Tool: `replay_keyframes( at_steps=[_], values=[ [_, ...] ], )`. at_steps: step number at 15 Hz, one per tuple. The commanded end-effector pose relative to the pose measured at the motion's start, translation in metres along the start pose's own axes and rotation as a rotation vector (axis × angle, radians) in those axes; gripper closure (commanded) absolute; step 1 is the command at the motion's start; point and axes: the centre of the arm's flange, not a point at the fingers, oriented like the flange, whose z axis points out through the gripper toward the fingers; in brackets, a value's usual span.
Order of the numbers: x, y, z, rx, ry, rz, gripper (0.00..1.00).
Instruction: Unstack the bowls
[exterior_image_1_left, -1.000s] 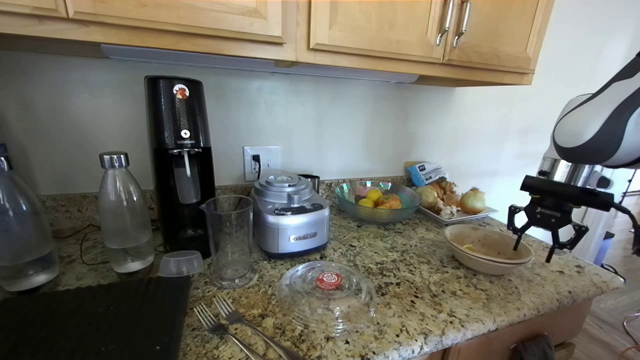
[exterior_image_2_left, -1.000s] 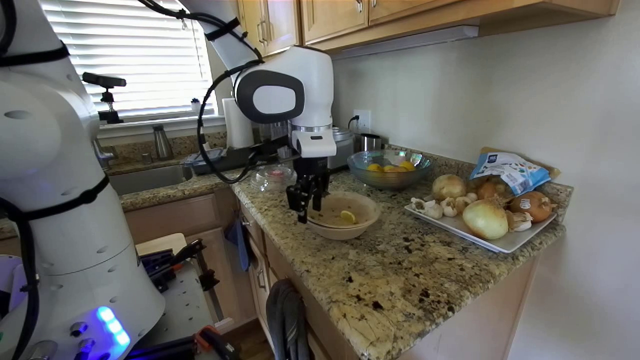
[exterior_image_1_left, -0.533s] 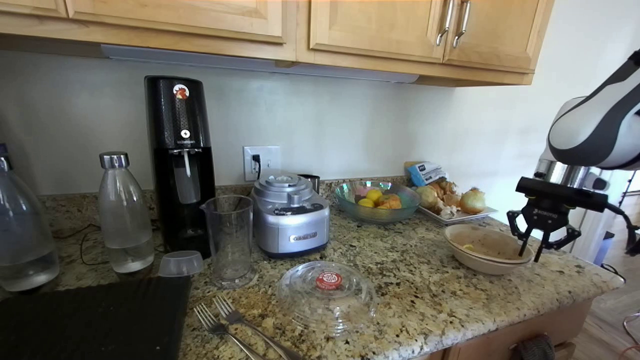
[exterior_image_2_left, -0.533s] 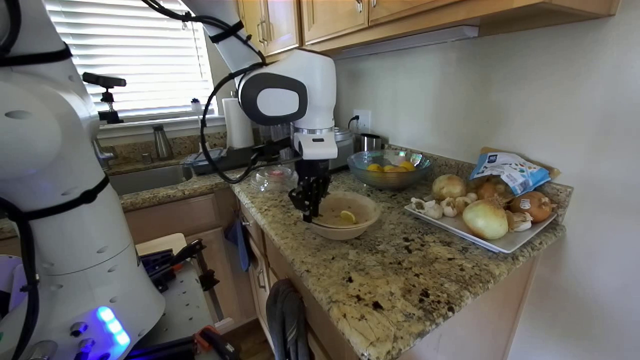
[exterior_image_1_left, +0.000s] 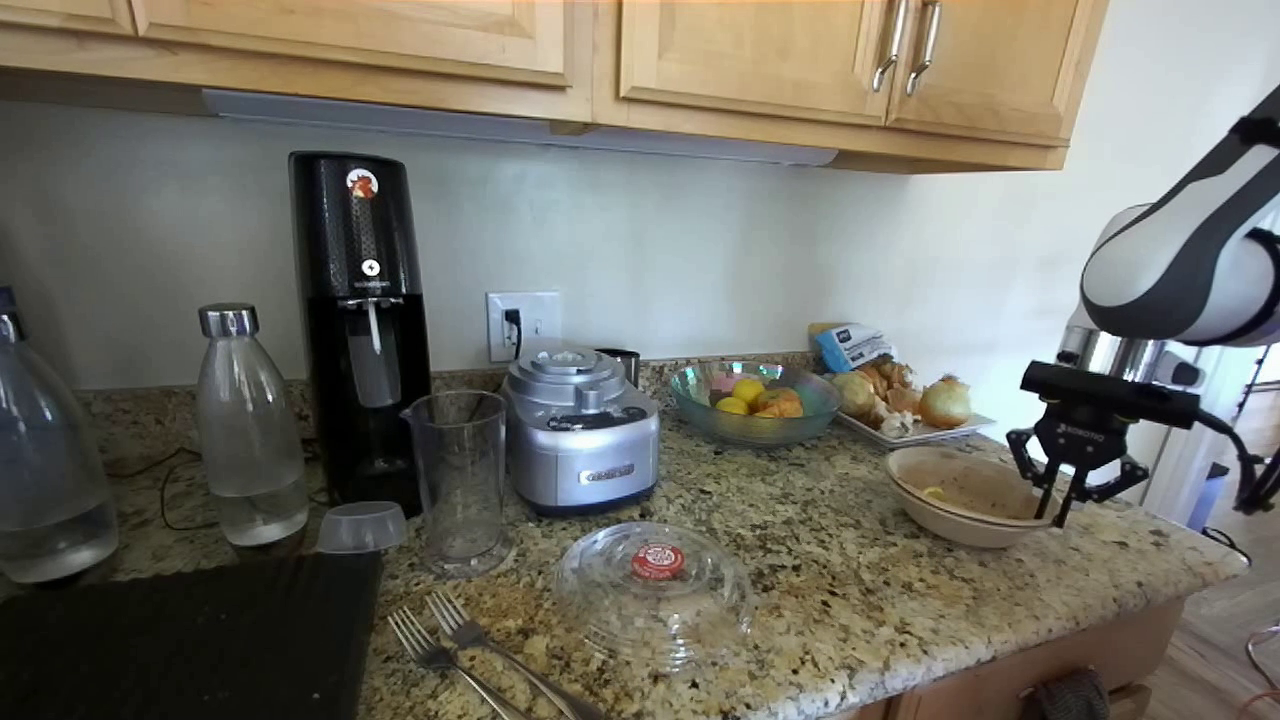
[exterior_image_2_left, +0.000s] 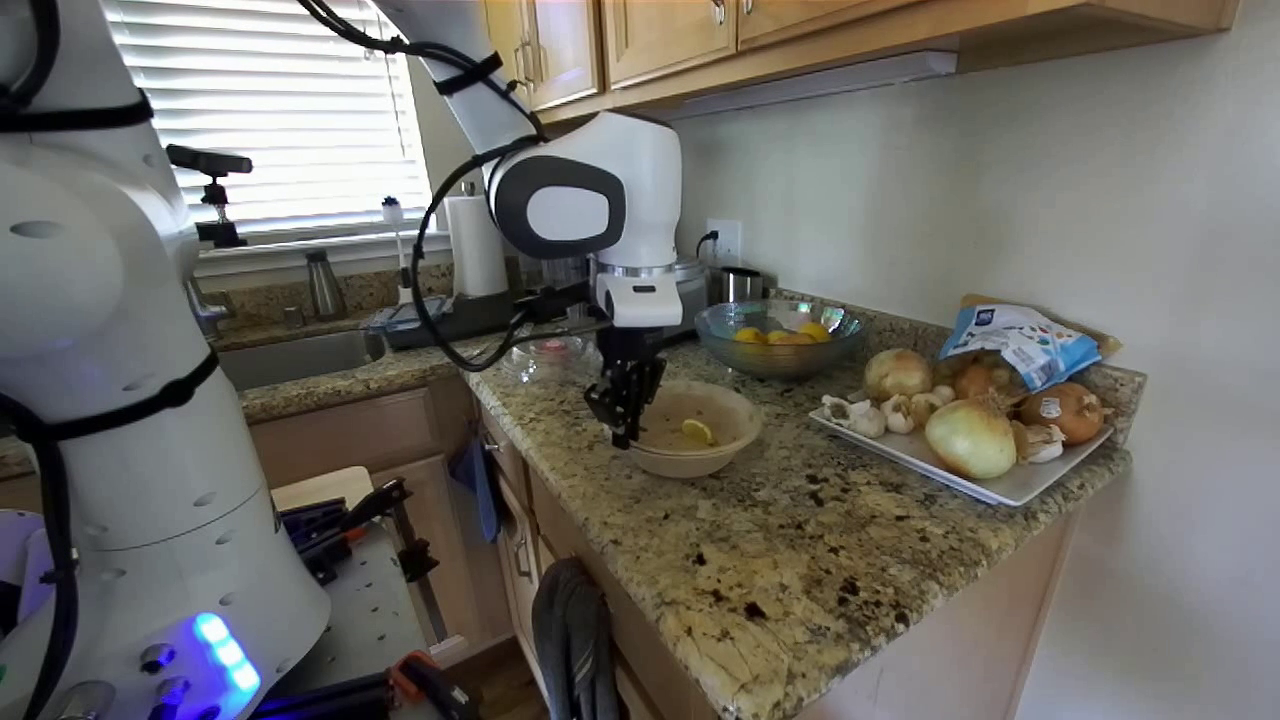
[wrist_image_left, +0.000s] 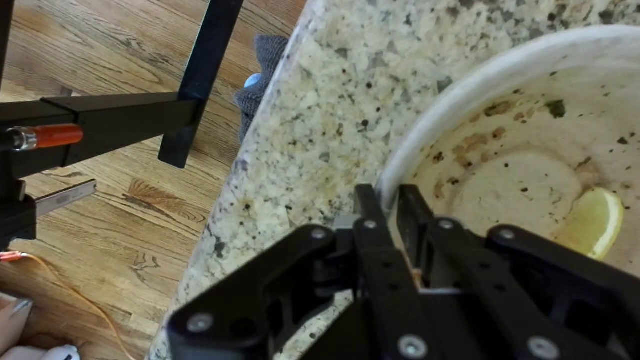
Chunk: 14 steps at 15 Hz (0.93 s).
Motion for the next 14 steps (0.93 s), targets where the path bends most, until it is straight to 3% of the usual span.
replay_keyframes(
  at_steps=[1,14],
  values=[
    [-0.003,-0.005,-0.004,-0.010,-0.013,0.023,0.97],
    [0.009,0.000,-0.025,-0.005,-0.034,0.021,0.94]
  ],
)
